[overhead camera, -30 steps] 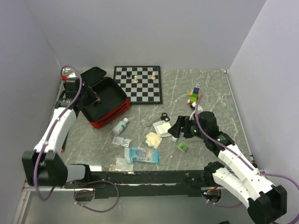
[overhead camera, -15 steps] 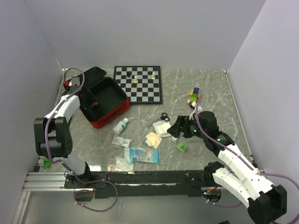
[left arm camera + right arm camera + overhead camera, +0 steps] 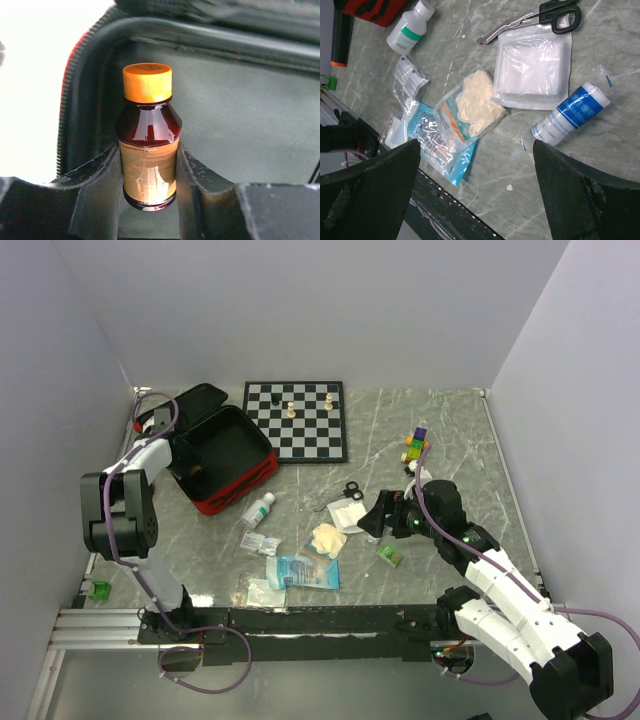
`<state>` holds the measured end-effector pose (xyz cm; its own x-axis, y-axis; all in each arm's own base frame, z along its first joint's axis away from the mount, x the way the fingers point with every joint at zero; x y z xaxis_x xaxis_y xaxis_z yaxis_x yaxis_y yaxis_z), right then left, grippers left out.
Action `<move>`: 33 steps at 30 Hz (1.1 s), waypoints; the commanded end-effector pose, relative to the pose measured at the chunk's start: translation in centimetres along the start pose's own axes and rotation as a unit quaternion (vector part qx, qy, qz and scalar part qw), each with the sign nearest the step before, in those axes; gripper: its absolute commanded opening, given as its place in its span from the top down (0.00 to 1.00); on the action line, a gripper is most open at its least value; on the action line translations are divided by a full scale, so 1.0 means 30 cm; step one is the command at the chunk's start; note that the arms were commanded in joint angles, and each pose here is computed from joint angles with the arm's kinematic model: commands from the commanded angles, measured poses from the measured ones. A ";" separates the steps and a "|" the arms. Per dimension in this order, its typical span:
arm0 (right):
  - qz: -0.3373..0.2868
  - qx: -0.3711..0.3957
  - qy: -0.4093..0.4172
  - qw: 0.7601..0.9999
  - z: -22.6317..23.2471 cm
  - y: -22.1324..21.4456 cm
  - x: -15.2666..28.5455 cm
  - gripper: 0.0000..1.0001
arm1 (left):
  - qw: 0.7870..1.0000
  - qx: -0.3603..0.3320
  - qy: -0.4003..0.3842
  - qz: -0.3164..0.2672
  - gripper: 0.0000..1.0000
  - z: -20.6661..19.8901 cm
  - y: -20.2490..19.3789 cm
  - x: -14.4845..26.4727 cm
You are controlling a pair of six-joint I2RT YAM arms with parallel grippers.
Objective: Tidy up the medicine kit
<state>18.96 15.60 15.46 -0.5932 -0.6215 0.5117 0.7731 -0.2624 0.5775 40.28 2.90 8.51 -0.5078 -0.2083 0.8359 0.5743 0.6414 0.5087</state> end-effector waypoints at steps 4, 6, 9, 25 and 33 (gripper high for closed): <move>-0.006 0.002 0.011 1.000 0.010 0.007 -0.001 0.00 | 0.999 0.029 -0.010 -0.036 0.40 -0.015 0.074 0.044; -0.005 0.003 0.008 1.000 0.007 0.009 -0.002 0.00 | 0.999 0.028 -0.014 -0.039 0.34 -0.015 0.078 0.062; -0.004 0.005 0.006 1.000 0.008 0.010 0.001 0.00 | 0.998 0.030 -0.025 -0.051 0.27 -0.020 0.096 0.115; -0.011 0.003 -0.006 1.000 -0.008 0.007 0.007 0.00 | 0.946 -0.262 -0.184 -0.053 0.24 -0.335 -0.319 0.572; -0.014 0.003 -0.015 1.000 -0.020 0.003 0.008 0.00 | 0.892 -0.424 -0.154 -0.028 0.04 -0.342 -0.575 0.588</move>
<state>18.82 15.25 15.16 -0.6015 -0.6043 0.5225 0.7706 -0.2667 0.5788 28.53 -21.07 17.64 -0.6431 0.1780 0.7448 0.7470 -0.0680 0.6613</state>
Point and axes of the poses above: each gripper's point midway between its finger pads, its own x axis back along the fingers, its own z axis along the line the jaws close on, y = z × x, the point moved 3 cm from there along x, back along the fingers, and after that the axes turned 7 degrees about -x, right-handed, at the moved point
